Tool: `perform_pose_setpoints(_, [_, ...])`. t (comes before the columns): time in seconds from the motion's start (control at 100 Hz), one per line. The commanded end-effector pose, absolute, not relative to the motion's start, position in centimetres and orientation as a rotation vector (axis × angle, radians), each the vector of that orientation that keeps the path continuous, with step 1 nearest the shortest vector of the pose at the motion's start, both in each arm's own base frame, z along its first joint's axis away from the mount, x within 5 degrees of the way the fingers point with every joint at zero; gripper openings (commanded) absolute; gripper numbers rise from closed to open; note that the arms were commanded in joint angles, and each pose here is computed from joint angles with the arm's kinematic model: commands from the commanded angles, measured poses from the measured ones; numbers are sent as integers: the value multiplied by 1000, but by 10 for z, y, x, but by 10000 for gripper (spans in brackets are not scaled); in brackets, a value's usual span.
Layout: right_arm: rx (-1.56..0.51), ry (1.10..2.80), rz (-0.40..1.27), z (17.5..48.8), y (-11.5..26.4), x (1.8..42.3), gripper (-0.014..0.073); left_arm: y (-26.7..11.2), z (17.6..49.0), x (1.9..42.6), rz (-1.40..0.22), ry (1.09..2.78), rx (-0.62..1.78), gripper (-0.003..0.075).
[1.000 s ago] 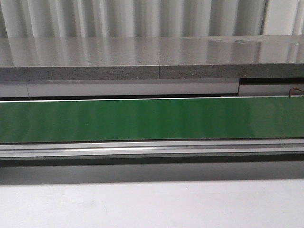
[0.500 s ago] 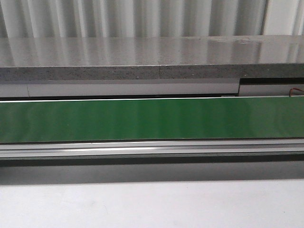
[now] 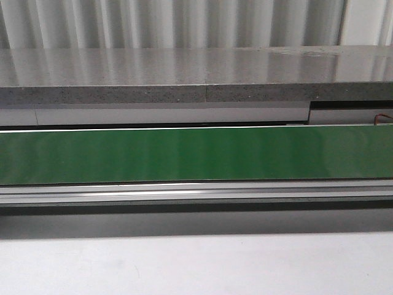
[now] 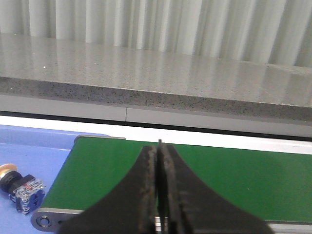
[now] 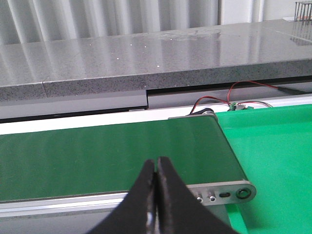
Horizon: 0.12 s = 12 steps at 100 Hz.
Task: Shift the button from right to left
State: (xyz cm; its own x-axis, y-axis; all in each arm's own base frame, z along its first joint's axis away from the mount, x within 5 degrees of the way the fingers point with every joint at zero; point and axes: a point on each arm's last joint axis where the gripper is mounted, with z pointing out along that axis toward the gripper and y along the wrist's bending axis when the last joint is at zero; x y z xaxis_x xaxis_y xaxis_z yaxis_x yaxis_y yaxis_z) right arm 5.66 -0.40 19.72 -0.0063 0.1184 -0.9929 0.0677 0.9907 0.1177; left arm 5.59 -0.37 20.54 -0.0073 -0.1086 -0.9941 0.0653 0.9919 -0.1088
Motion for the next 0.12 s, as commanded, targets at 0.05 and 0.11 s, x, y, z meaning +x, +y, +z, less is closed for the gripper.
perform_pose_setpoints(0.05, [130, 1466, 45, 211, -3, 55, -67, -3, 207, 54, -149, 1483, -42, -20])
perform_pose_setpoints(0.11, [130, 1466, 45, 211, -3, 55, -67, -3, 207, 54, -149, 1483, -42, -20])
